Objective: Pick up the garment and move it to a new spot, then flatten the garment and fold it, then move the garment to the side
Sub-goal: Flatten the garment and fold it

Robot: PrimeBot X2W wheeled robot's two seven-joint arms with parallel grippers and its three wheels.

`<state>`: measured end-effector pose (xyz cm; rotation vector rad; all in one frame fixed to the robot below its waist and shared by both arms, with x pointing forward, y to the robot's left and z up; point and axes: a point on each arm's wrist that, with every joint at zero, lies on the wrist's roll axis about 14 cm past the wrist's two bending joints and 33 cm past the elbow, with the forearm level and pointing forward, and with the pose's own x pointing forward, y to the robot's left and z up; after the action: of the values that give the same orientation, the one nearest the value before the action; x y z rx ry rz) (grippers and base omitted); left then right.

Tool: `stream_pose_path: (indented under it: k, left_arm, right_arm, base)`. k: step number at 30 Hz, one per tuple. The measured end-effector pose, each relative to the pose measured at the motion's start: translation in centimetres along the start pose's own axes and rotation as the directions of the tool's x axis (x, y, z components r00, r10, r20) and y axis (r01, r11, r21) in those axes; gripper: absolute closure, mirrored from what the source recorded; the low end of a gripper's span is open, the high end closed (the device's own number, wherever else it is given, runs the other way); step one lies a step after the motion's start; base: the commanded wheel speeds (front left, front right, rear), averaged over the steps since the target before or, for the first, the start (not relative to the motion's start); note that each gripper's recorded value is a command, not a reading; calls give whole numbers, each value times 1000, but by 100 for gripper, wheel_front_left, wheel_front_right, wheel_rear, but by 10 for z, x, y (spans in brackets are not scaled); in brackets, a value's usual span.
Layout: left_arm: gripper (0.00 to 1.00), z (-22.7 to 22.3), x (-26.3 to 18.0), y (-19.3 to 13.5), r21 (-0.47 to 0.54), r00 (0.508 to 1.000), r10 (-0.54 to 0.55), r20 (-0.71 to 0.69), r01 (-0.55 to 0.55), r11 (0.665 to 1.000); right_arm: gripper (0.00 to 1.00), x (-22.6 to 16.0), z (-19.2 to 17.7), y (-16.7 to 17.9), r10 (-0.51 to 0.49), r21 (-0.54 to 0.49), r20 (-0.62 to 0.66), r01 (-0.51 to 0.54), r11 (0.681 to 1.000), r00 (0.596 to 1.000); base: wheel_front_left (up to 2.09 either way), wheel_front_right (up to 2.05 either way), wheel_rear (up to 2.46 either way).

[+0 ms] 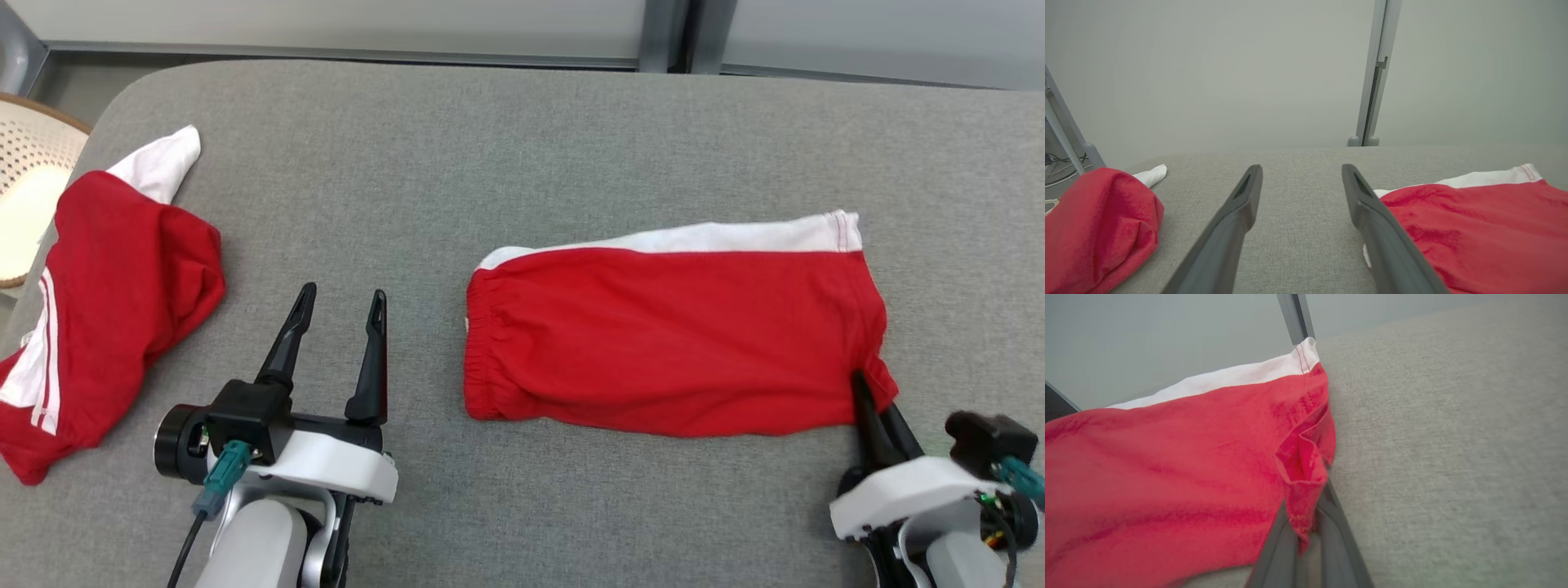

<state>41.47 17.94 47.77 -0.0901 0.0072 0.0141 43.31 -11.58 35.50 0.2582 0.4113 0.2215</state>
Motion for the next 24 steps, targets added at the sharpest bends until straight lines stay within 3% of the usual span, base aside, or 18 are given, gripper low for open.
stream_pose_path:
  k: [8,16,20,24]
  left_arm:
    - [0,3,-8,-14,1,999,-44,-1,44,999]
    - [0,10,-10,-26,-1,997,-79,8,79,997]
    - [0,11,-10,-28,-5,997,-83,6,83,997]
    - [0,13,-12,-28,-3,996,-85,8,85,996]
  right_arm:
    - [100,-53,-12,-35,-129,56,12,128,990,992]
    - [100,-65,1,-45,-152,29,28,152,988,988]
    - [100,-58,21,-35,-116,-8,74,117,993,990]
    - [100,-38,63,8,16,-77,171,-3,997,985]
  base:
    - [0,0,0]
    - [0,0,0]
    - [0,0,0]
    - [0,0,0]
